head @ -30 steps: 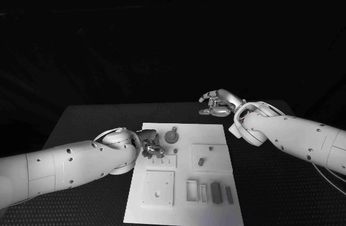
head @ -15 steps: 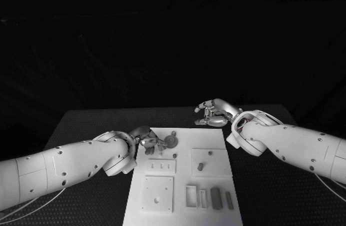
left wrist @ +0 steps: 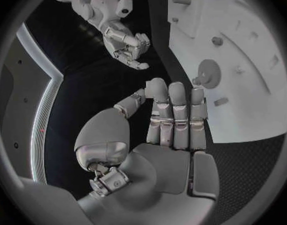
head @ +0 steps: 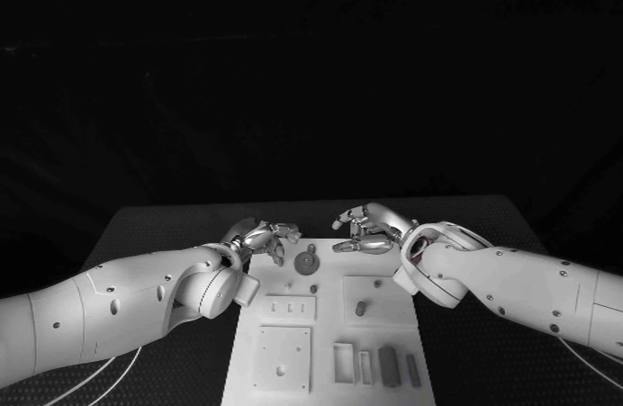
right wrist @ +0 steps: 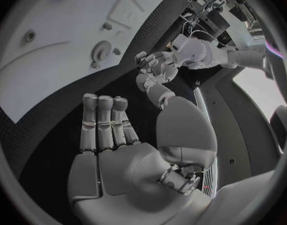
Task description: Assemble the parts on the task board
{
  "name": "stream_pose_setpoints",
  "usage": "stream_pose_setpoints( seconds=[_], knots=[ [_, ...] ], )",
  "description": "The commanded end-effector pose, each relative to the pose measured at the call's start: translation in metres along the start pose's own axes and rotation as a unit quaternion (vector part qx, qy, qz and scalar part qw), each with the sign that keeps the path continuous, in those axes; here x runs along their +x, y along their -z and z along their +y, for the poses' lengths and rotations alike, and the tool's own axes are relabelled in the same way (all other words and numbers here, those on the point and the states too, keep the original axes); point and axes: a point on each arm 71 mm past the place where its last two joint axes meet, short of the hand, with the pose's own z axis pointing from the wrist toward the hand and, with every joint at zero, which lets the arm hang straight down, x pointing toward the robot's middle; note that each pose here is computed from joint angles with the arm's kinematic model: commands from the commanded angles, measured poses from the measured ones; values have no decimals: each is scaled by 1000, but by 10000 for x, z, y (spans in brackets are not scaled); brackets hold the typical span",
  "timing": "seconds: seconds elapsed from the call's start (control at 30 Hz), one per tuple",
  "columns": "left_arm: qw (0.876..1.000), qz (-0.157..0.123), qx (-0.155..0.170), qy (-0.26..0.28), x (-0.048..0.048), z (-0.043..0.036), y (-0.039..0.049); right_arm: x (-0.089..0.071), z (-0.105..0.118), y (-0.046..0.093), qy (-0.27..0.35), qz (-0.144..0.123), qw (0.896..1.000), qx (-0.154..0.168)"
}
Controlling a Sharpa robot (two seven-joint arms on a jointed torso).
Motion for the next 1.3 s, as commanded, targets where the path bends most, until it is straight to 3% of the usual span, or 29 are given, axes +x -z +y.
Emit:
stream_pose_setpoints(
  seconds=[0.03, 0.37, 0.93, 1.3],
  knots=[
    [999, -10, 22, 41, 19, -41, -4, 61, 62, -23, -23, -14, 1000, 8],
    [999, 3, 29, 44, 71, -62, -5, 224, 270, -102, -44, -13, 999, -7],
    [998, 29, 32, 44, 188, -90, 6, 256, 357, -184, -44, -35, 998, -20],
    [998, 36, 32, 44, 211, -94, 7, 264, 392, -204, -34, -42, 998, -29]
  ],
)
